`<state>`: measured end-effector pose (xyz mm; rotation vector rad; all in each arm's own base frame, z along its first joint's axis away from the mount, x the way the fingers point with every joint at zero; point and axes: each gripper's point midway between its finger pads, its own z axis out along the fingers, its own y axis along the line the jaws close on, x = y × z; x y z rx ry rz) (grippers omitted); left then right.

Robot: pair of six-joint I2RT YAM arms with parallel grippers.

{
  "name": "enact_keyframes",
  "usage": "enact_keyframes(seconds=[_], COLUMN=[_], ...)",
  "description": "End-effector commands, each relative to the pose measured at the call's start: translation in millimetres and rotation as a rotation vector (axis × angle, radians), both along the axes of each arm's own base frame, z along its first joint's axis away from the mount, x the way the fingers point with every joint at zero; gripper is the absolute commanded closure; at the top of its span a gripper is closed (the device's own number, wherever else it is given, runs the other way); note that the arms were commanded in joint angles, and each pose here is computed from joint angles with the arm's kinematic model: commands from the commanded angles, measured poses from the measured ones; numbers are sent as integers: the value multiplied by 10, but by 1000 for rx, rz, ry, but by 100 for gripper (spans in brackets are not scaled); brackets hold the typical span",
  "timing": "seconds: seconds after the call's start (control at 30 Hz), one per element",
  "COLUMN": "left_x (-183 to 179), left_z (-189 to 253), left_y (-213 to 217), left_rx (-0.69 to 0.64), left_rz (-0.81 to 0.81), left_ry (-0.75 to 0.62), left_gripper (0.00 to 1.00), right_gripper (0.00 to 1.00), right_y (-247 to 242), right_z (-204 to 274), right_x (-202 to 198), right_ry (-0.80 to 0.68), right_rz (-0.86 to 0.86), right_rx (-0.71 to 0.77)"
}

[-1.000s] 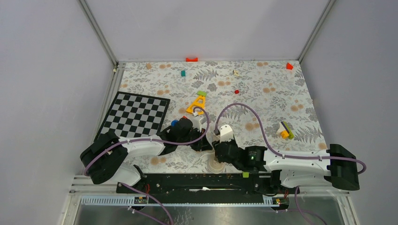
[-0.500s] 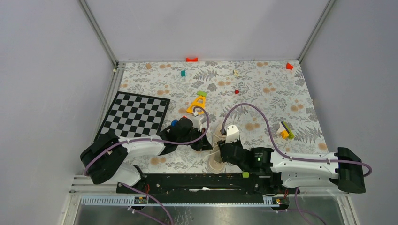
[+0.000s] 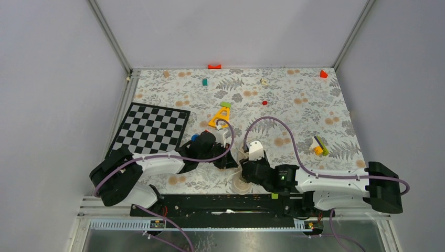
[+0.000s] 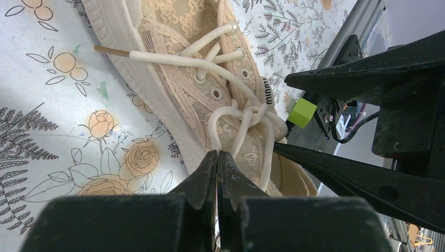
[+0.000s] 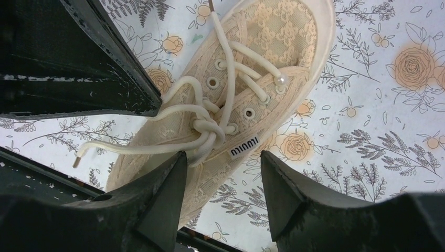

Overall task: Tie the shoes
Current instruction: Tie the shoelace on the shoe.

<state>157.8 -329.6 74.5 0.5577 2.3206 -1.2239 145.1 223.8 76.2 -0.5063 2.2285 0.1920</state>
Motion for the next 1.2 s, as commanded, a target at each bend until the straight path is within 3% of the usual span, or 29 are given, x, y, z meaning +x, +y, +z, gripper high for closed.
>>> enact_keyframes(seconds=[0.0,0.37,0.53,0.67,0.9,1.17], left_x=[60,58,59,52,51,58], left_z=[220,198,205,196,203,216], left_y=[-123,-123,-125,-124,-128,-107], left_rx=[-73,-72,-75,-75,-78,-76], left_rz=[-26,-28,-27,-30,-31,-22], left_ry=[-50,-48,-49,-47,-48,-54], left_gripper=[100,100,100,100,100,100], right_gripper=[40,42,67,74,99,100], right_y=[129,311,213,114,-35,-43], right_z=[184,190,189,232,211,143], right_x=[71,25,54,83,97,61], right_ry=[-43,-21,-38,-61,-81,-65], right_rz=[-9,29,-3,-37,-64,-60], right_rx=[41,65,12,18,6,40])
